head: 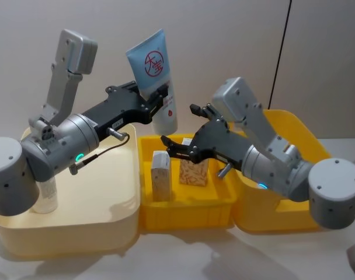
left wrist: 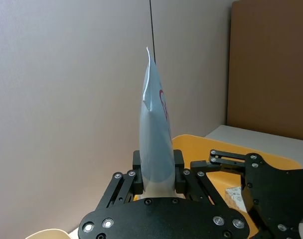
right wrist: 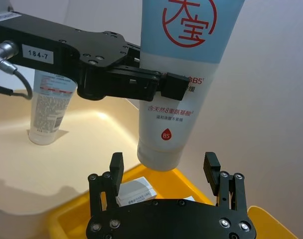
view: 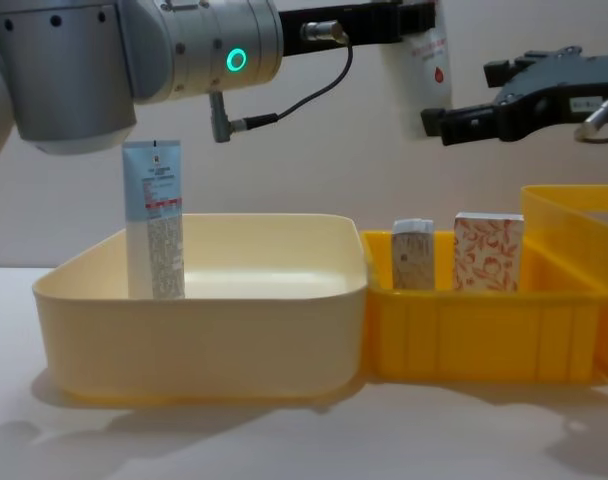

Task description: Bimanual collaborative sorting of washing and personal care products

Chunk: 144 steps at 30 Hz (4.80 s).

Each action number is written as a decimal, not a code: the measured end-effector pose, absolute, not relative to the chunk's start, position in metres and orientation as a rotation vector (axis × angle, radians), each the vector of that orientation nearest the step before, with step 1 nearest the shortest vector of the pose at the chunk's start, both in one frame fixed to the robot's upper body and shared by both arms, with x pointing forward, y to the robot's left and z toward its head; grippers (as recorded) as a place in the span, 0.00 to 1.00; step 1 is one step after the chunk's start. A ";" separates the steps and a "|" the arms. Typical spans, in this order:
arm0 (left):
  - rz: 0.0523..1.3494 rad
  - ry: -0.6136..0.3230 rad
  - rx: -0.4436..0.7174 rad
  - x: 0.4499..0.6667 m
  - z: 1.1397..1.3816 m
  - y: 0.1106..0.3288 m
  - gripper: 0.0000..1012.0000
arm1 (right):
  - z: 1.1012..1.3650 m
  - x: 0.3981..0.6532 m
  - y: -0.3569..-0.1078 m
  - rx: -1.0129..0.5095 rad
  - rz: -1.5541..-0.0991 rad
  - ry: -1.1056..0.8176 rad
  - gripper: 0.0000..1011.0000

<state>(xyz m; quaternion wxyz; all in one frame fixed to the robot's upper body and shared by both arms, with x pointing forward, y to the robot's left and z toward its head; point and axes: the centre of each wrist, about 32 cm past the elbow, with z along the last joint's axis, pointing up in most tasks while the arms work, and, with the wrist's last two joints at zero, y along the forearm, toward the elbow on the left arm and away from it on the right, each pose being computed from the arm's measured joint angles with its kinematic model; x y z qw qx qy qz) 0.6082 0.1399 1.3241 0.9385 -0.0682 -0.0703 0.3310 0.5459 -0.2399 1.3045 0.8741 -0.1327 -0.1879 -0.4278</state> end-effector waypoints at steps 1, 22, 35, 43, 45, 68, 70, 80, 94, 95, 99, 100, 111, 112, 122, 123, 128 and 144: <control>0.676 -0.143 -0.139 0.608 1.324 0.140 0.33 | 1.304 0.546 -0.239 -0.276 -0.897 -0.390 0.99; 0.633 -0.135 -0.149 0.602 1.323 0.136 0.33 | 1.299 0.556 -0.215 -0.261 -0.940 -0.345 0.99; 0.622 -0.127 -0.145 0.598 1.322 0.134 0.33 | 1.300 0.563 -0.212 -0.250 -0.963 -0.338 0.99; 0.620 -0.125 -0.144 0.597 1.322 0.133 0.33 | 1.300 0.566 -0.210 -0.243 -0.969 -0.336 0.90; 0.620 -0.125 -0.145 0.597 1.322 0.133 0.33 | 1.300 0.566 -0.210 -0.243 -0.969 -0.335 0.83; 0.619 -0.123 -0.144 0.596 1.322 0.132 0.33 | 1.301 0.567 -0.209 -0.239 -0.974 -0.333 0.66; 0.619 -0.123 -0.144 0.596 1.322 0.132 0.33 | 1.301 0.568 -0.209 -0.238 -0.975 -0.333 0.66; 0.619 -0.122 -0.141 0.596 1.321 0.133 0.41 | 1.301 0.568 -0.209 -0.236 -0.977 -0.334 0.66; 0.619 -0.122 -0.141 0.596 1.322 0.132 0.82 | 1.301 0.568 -0.209 -0.236 -0.976 -0.334 0.66; 0.619 -0.122 -0.141 0.596 1.322 0.132 0.88 | 1.301 0.568 -0.209 -0.236 -0.976 -0.334 0.66; 0.619 -0.122 -0.142 0.596 1.322 0.132 0.98 | 1.301 0.568 -0.209 -0.237 -0.976 -0.334 0.66; 0.619 -0.122 -0.142 0.596 1.322 0.132 0.99 | 1.301 0.567 -0.210 -0.240 -0.978 -0.335 0.66; 0.619 -0.122 -0.142 0.596 1.322 0.132 0.99 | 1.299 0.565 -0.232 -0.264 -1.052 -0.357 0.66; 0.619 -0.122 -0.142 0.596 1.322 0.132 0.99 | 1.299 0.565 -0.233 -0.265 -1.058 -0.358 0.66; 0.619 -0.122 -0.142 0.596 1.322 0.132 0.99 | 1.300 0.570 -0.262 -0.284 -1.184 -0.344 0.66; 0.619 -0.122 -0.142 0.596 1.322 0.132 0.99 | 1.301 0.572 -0.266 -0.285 -1.207 -0.336 0.66; 0.619 -0.123 -0.143 0.596 1.322 0.132 0.99 | 1.302 0.576 -0.275 -0.289 -1.274 -0.303 0.66; 0.619 -0.123 -0.143 0.596 1.322 0.132 0.99 | 1.304 0.604 -0.280 -0.388 -1.467 -0.126 0.66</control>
